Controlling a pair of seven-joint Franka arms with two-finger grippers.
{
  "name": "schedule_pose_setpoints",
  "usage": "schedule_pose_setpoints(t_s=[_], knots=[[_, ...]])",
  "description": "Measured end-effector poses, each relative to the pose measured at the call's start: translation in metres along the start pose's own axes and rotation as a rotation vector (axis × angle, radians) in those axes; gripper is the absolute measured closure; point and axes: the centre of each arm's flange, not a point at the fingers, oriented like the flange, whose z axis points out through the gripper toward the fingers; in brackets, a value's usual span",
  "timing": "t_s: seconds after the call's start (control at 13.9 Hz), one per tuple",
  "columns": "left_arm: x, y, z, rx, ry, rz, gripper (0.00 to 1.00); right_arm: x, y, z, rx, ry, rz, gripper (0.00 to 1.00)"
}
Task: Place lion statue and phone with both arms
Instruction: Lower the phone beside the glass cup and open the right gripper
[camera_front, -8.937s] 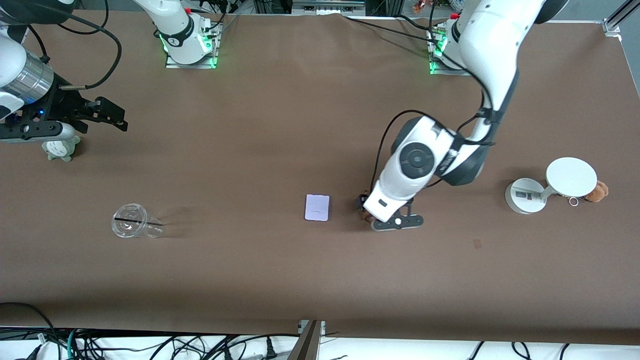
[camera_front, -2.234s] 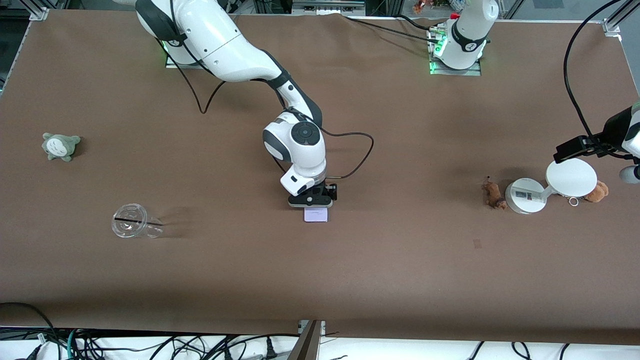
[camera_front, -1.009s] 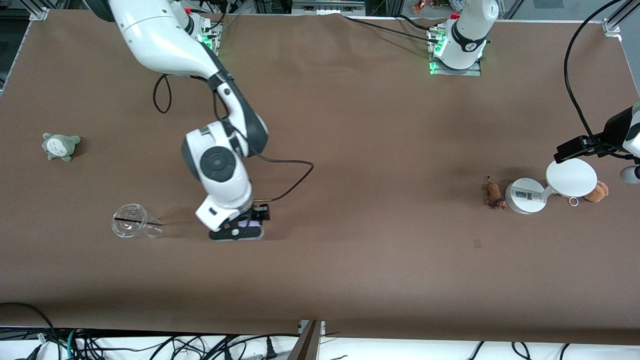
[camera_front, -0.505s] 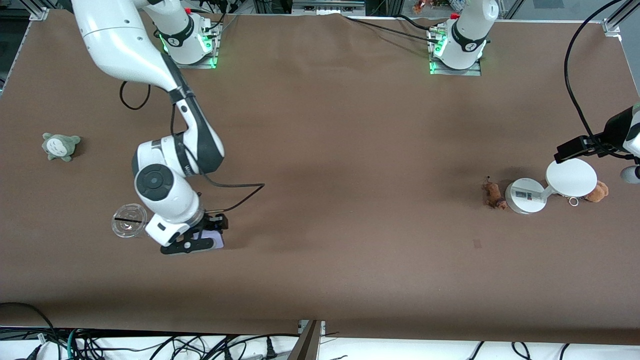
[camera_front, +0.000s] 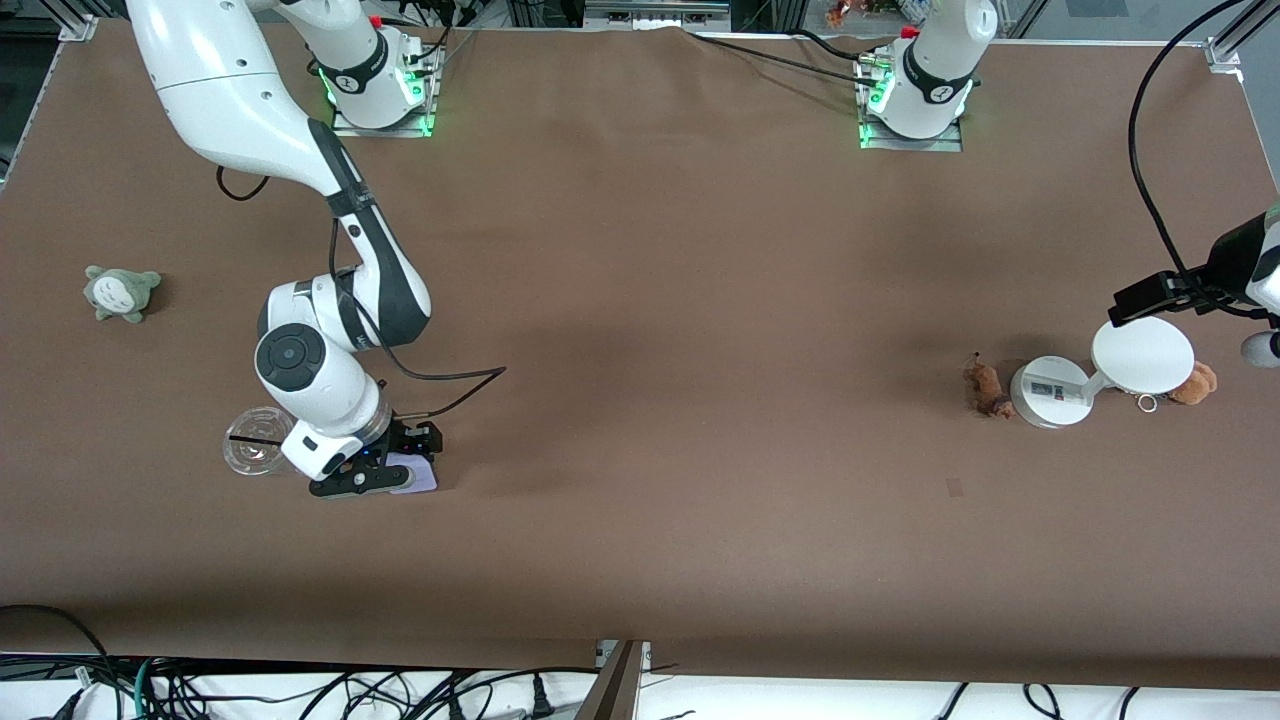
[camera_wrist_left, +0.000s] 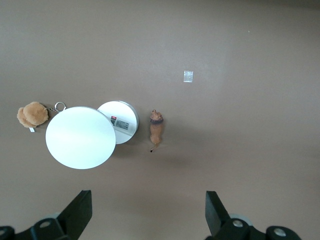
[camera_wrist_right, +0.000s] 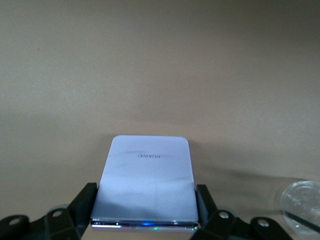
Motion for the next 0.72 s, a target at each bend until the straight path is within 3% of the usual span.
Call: schedule_pose_setpoints(t_s=[0.72], knots=[[0.000, 0.000, 0.000, 0.000, 0.000, 0.000, 0.00, -0.024, -0.002, 0.023, 0.018, -0.020, 0.024, 0.15]])
